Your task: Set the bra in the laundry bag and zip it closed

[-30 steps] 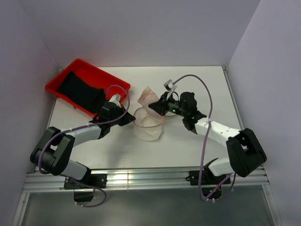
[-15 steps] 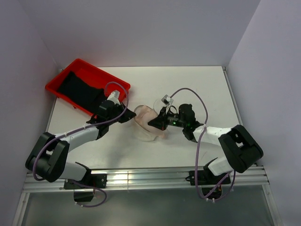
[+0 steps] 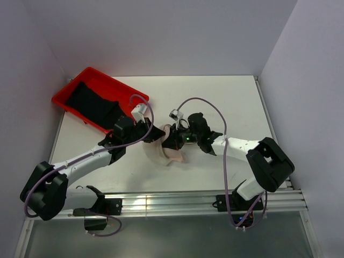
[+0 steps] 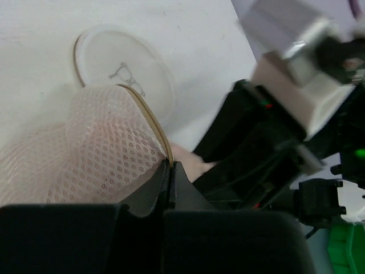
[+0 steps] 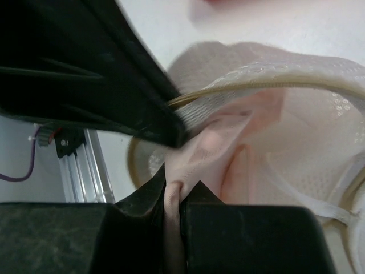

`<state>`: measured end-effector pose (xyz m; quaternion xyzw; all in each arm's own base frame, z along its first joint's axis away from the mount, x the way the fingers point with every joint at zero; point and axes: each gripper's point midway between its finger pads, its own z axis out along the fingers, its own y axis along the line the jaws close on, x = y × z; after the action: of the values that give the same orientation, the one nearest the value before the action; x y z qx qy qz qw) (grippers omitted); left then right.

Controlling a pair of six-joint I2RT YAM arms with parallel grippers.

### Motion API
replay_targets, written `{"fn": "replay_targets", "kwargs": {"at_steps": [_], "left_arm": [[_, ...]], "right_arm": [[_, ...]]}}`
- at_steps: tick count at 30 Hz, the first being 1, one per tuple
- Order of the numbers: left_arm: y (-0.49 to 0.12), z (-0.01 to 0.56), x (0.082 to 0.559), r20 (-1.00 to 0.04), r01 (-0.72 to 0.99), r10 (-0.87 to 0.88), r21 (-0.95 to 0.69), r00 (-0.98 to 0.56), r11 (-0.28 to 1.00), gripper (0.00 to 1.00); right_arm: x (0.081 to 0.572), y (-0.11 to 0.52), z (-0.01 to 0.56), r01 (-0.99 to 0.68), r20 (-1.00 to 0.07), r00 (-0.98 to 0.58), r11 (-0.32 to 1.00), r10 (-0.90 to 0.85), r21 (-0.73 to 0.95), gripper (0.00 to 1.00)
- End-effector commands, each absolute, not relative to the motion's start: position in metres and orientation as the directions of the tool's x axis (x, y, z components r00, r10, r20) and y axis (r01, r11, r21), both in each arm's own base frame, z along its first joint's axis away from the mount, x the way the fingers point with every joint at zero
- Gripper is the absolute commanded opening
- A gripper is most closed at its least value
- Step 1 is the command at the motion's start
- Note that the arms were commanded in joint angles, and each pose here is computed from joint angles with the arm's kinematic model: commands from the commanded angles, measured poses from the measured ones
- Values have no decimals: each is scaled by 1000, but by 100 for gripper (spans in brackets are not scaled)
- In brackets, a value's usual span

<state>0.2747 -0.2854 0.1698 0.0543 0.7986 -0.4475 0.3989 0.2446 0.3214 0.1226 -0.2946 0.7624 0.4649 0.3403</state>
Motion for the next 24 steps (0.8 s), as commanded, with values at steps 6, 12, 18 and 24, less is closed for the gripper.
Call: {"fn": "replay_targets", "kwargs": {"at_steps": [6, 12, 18, 24], "left_arm": [[-301, 193, 244, -744, 582, -227, -644, -629, 496, 0], [-293, 182, 236, -705, 539, -287, -692, -649, 480, 0], [-293, 179, 229, -660, 509, -330, -740, -674, 439, 0], [-294, 178, 224, -593, 455, -350, -794, -725, 404, 0]], "right_arm": [[276, 318, 117, -588, -716, -698, 591, -26, 552, 0], [295, 297, 163, -295, -603, -654, 580, 457, 760, 0], [317, 293, 123, -58, -575, -577, 673, 580, 737, 2], [324, 291, 85, 78, -604, -544, 752, 582, 655, 15]]}}
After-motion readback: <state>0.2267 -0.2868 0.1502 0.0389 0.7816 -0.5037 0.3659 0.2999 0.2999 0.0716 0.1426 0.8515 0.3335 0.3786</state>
